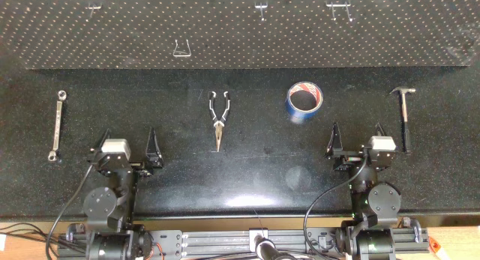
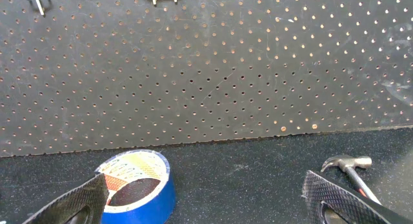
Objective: Place Tools Onto Pegboard
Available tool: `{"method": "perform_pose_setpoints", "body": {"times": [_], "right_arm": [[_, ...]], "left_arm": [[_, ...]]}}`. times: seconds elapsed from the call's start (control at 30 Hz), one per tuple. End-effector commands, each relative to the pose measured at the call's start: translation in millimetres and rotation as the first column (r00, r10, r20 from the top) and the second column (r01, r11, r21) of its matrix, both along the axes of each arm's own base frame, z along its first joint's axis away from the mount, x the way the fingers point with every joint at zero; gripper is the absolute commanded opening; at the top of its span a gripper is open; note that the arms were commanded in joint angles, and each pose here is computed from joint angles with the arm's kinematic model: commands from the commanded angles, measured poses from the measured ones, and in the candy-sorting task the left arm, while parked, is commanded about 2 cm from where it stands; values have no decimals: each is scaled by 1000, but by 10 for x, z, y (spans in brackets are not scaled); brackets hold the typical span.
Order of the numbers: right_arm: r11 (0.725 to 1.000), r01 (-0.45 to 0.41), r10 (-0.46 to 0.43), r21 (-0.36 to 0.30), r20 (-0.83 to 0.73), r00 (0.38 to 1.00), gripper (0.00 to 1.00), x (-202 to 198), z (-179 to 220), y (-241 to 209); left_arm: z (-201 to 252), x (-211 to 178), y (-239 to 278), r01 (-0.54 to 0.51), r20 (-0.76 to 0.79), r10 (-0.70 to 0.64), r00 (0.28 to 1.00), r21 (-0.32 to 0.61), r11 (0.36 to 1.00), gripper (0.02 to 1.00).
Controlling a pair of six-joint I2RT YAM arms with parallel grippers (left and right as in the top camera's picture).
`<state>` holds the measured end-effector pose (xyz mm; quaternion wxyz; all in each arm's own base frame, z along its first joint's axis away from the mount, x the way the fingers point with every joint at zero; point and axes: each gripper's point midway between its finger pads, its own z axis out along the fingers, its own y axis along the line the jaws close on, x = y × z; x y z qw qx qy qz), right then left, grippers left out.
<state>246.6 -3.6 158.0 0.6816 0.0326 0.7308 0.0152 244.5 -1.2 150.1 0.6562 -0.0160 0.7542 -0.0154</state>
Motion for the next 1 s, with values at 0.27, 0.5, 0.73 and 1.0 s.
{"method": "perform_pose_setpoints", "body": {"times": [0.27,0.5,0.73,1.0], "right_arm": [[1000,12,-12,-9,4,1000,980,-6,3,-17],[1000,12,-12,-9,4,1000,980,-6,3,-17],[1000,12,-12,-9,4,1000,980,-6,3,-17],[1000,12,-12,-9,4,1000,980,-6,3,-17]], "left_arm": [[928,447,299,-165,-134,171,976,54,985,996],[1066,437,455,-217,-409,261,874,153,964,996],[1079,227,508,-198,-575,281,768,204,959,996],[912,-205,1048,-183,-712,332,619,280,942,993]]}}
